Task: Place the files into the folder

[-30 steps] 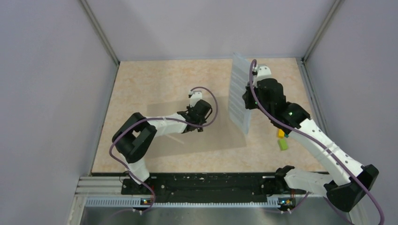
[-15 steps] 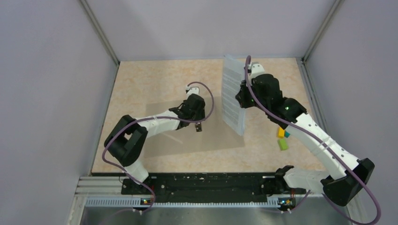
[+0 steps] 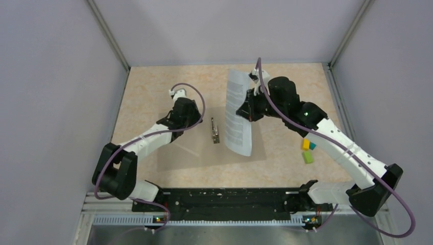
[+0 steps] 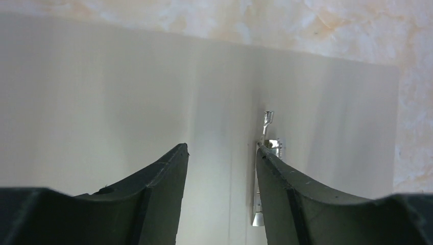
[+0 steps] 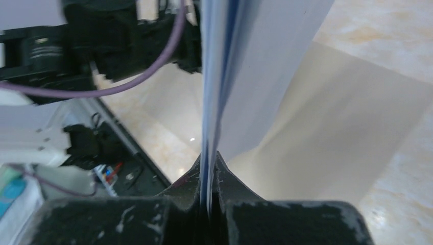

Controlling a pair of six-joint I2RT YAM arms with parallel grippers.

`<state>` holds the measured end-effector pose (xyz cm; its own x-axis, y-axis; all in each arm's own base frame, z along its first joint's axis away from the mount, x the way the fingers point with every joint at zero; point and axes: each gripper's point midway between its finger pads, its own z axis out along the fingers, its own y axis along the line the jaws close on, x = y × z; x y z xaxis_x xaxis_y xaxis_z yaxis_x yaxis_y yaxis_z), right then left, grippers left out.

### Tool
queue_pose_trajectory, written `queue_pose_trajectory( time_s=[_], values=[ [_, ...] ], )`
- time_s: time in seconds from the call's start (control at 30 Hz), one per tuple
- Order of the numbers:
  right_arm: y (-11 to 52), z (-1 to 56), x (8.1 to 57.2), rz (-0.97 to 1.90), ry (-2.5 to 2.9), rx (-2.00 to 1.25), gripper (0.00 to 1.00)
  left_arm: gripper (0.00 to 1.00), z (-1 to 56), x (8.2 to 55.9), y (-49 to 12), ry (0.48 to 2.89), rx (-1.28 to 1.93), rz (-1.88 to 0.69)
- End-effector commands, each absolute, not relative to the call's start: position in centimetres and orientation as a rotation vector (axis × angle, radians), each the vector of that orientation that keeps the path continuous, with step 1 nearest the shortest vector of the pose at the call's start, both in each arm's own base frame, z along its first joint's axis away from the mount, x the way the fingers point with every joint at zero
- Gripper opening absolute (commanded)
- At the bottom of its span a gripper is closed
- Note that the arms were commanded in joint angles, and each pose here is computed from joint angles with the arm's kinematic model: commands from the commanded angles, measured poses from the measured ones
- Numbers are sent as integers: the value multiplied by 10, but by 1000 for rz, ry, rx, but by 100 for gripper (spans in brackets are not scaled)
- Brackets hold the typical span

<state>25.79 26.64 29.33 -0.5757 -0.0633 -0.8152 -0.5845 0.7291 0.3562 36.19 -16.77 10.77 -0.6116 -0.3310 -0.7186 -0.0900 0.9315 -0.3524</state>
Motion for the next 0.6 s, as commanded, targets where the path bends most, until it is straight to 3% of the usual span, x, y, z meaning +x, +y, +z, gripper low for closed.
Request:
queue_pose_trajectory(
  time_s=[0.0, 0.13, 0.37, 0.47, 0.57],
  values=[
    [301, 346, 230, 1097, 1950, -543, 0, 57, 112, 358, -163, 2181, -367, -437],
    [280, 272, 262, 1174, 2150, -350, 0, 56, 106, 353, -164, 2209, -379, -446],
    [223, 83, 308, 753, 2541, -46, 0, 53, 88, 347, -171, 2299, -381, -463],
    [208, 46, 316, 599, 2595, 11, 0, 51, 83, 345, -172, 2318, -378, -462],
    [196, 45, 323, 492, 2579, 20, 0, 50, 78, 343, -171, 2333, -377, -452]
  ],
)
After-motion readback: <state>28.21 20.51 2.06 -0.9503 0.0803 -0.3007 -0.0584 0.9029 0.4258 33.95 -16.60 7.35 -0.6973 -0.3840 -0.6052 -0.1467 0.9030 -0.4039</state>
